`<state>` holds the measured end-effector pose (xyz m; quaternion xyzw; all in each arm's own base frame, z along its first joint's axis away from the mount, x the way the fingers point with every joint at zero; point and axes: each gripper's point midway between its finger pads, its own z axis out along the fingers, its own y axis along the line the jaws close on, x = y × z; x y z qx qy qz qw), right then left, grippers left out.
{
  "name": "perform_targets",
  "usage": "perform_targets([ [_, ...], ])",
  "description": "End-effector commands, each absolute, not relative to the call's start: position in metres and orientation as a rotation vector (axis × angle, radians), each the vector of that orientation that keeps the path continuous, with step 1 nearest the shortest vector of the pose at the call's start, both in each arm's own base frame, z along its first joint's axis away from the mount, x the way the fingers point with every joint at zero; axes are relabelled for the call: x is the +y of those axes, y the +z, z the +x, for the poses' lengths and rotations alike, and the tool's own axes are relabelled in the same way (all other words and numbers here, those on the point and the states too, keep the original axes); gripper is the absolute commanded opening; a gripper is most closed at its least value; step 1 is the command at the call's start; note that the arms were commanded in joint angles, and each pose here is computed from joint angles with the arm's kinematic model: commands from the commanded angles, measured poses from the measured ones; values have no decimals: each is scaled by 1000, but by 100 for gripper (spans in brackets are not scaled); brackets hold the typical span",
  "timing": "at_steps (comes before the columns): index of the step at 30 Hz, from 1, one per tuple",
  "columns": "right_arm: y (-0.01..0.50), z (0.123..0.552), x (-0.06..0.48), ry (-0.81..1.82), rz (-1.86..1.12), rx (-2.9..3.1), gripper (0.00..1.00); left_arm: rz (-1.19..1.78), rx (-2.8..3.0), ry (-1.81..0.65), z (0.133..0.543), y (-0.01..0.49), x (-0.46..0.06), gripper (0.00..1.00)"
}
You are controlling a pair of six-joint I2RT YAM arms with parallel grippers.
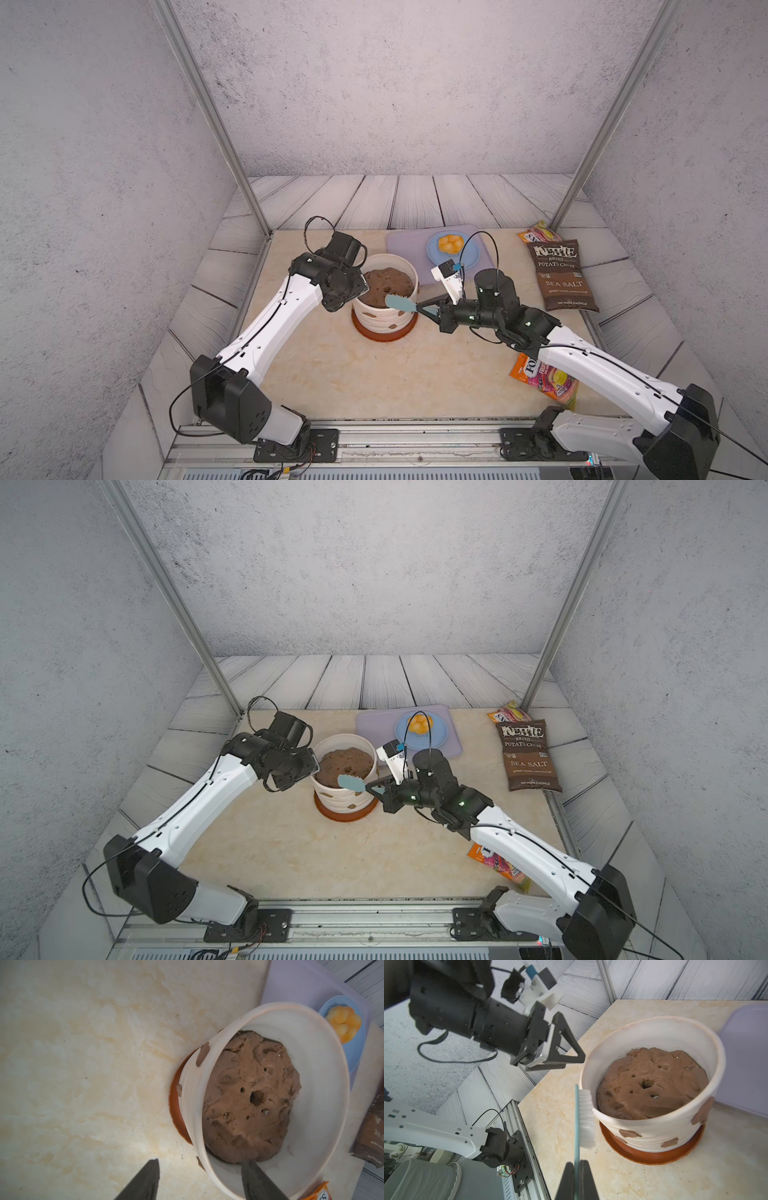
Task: Scrub the dried mud off the ceramic pot
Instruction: Brush off the soil from the pot, then rotate the pot on the tray.
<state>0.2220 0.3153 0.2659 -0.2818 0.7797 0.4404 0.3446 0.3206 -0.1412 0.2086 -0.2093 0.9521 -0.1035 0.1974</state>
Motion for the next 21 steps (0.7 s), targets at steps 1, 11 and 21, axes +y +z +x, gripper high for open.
perform_targets([
  [1,255,217,325,1125,-766,2039,0,-680,2706,-192,321,201,-130,65],
  [11,245,223,341,998,-718,2023,0,-808,2858,-179,322,168,-141,45],
  [21,233,228,348,971,-694,2042,0,-926,2925,-165,310,163,-145,22],
])
